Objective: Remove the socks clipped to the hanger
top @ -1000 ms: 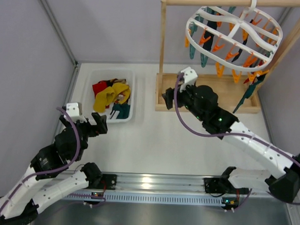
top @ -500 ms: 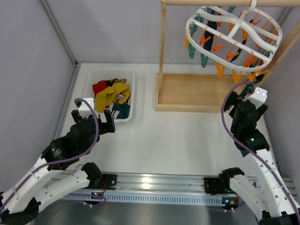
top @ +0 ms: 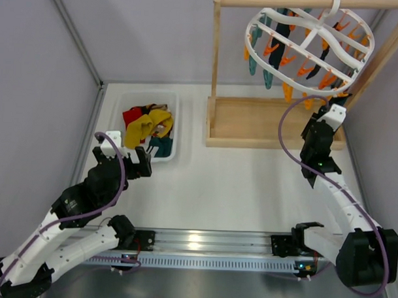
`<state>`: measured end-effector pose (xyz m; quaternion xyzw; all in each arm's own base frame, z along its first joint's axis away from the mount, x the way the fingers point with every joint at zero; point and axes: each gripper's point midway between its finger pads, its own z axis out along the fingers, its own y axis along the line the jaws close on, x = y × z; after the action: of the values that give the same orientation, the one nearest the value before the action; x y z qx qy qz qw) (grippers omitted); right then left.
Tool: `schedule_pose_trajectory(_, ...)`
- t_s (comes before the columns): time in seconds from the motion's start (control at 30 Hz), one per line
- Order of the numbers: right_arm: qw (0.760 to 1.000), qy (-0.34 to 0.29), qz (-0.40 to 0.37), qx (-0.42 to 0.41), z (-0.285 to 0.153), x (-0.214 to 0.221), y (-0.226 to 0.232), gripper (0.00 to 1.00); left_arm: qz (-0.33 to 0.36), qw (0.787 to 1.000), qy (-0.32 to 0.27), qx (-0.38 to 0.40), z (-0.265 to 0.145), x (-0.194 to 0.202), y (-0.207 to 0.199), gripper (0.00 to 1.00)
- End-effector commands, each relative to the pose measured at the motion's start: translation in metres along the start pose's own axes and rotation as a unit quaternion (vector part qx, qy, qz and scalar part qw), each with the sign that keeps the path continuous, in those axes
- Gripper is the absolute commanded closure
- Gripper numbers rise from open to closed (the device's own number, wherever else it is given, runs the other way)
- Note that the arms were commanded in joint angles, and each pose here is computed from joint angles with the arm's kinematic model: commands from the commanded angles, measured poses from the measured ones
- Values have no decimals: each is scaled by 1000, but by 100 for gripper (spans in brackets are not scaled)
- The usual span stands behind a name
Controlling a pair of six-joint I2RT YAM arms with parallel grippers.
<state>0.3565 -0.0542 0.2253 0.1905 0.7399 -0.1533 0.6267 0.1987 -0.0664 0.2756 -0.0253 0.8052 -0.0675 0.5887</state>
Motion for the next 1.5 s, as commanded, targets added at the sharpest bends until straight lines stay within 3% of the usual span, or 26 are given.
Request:
schedule_pose_trajectory(0.0, 996, -83, 31, -32, 3, -40, 10, 75, -5, 1000, -11, 3, 1, -6, -2, 1)
schedule_pose_trajectory(0.13, 990, -112, 68, -54, -15, -47, 9, 79, -2, 1000, -8, -1, 2, -6, -2, 1)
schedule_pose_trajectory(0.17, 988, -120, 73, -58, -18, -49, 8, 90, -2, 1000, -8, -3, 3, -6, -2, 1)
schedule_pose_trajectory(0.23, 985, -134, 86, -69, -28, -51, 7, 100, 0, 1000, -5, -3, 4, -6, -3, 1)
schedule_pose_trajectory(0.5, 977, -122, 85, -151, -66, -41, 49, 100, -24, 999, 0, 38, 1, -30, -28, 1)
schedule_pose_trajectory(0.83, 974, -99, 87, -185, -127, -33, 107, 100, -37, 981, 27, 190, 7, -114, -139, 1)
schedule_pose_trajectory(0.97, 971, -104, 75, -200, -150, -42, 133, 100, -41, 963, 7, 267, -5, -164, -185, 1)
schedule_pose_trajectory(1.17, 968, -103, 38, -227, -183, -43, 177, 100, -16, 941, -29, 338, -22, -208, -240, 1)
schedule_pose_trajectory(1.37, 960, -110, 21, -258, -217, -52, 217, 100, 53, 902, -43, 426, -43, -209, -306, 1)
schedule_pose_trajectory(1.47, 956, -111, 9, -270, -230, -50, 231, 100, 67, 897, -47, 435, -43, -206, -327, 1)
